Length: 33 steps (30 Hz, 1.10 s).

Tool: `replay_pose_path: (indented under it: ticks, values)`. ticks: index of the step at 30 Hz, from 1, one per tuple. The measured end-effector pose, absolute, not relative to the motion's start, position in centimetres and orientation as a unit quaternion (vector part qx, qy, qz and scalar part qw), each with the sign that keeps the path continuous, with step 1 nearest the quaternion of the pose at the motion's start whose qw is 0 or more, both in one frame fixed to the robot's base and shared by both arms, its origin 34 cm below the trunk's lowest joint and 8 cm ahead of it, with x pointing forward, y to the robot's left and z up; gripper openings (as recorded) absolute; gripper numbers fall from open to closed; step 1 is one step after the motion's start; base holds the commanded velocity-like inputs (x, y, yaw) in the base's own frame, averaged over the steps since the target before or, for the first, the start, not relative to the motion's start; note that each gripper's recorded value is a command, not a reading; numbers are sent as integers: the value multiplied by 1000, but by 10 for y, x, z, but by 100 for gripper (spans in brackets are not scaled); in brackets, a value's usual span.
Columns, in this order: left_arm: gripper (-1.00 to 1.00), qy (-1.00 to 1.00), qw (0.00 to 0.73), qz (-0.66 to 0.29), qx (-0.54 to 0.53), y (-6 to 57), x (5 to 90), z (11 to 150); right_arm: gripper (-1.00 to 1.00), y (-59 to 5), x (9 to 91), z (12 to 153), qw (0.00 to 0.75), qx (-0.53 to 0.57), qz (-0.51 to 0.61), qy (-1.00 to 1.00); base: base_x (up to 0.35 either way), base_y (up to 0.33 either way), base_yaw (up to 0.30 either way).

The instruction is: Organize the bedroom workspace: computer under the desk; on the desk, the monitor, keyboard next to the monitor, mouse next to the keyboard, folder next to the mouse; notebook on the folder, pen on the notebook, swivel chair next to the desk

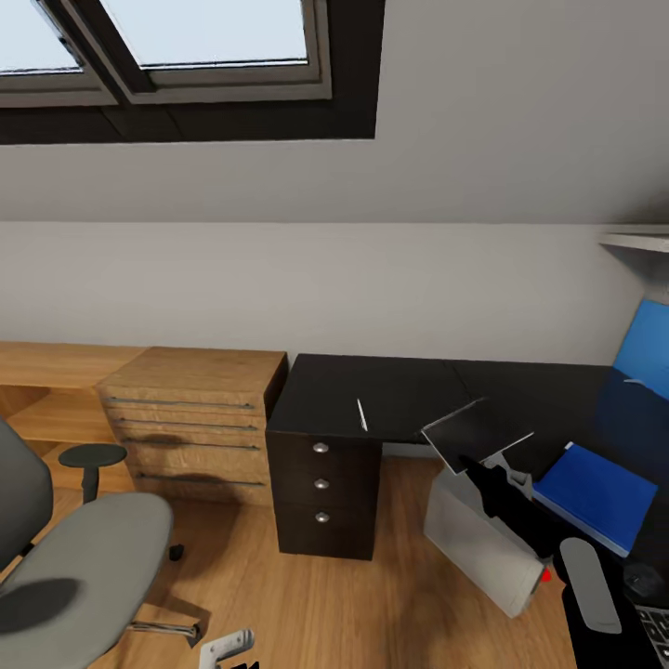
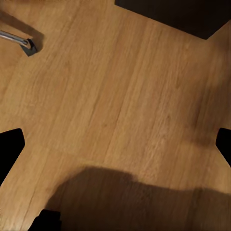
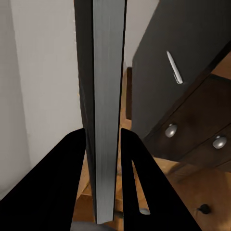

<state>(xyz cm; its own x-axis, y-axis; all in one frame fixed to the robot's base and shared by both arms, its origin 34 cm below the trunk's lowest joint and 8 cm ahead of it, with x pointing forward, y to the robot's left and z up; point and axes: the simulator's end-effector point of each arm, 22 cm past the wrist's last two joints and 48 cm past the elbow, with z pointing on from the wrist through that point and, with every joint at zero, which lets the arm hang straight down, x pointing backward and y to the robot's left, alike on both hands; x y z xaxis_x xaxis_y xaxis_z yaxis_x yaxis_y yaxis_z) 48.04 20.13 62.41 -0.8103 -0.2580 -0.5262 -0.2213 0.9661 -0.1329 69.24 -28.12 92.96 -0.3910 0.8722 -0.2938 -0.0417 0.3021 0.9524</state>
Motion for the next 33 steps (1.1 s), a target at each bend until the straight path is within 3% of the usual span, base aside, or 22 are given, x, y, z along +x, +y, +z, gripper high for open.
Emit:
replay_pose_path:
  ticks: [11, 33]
  values:
    - [100, 950, 285, -33, -126, 201, 482, 639, -100, -291, 691, 943, 459, 318, 499, 663, 0, 0, -25]
    - [100, 946, 297, -32, -128, 203, 486, 642, -100, -321, 688, 940, 471, 347, 488, 648, 0, 0, -263]
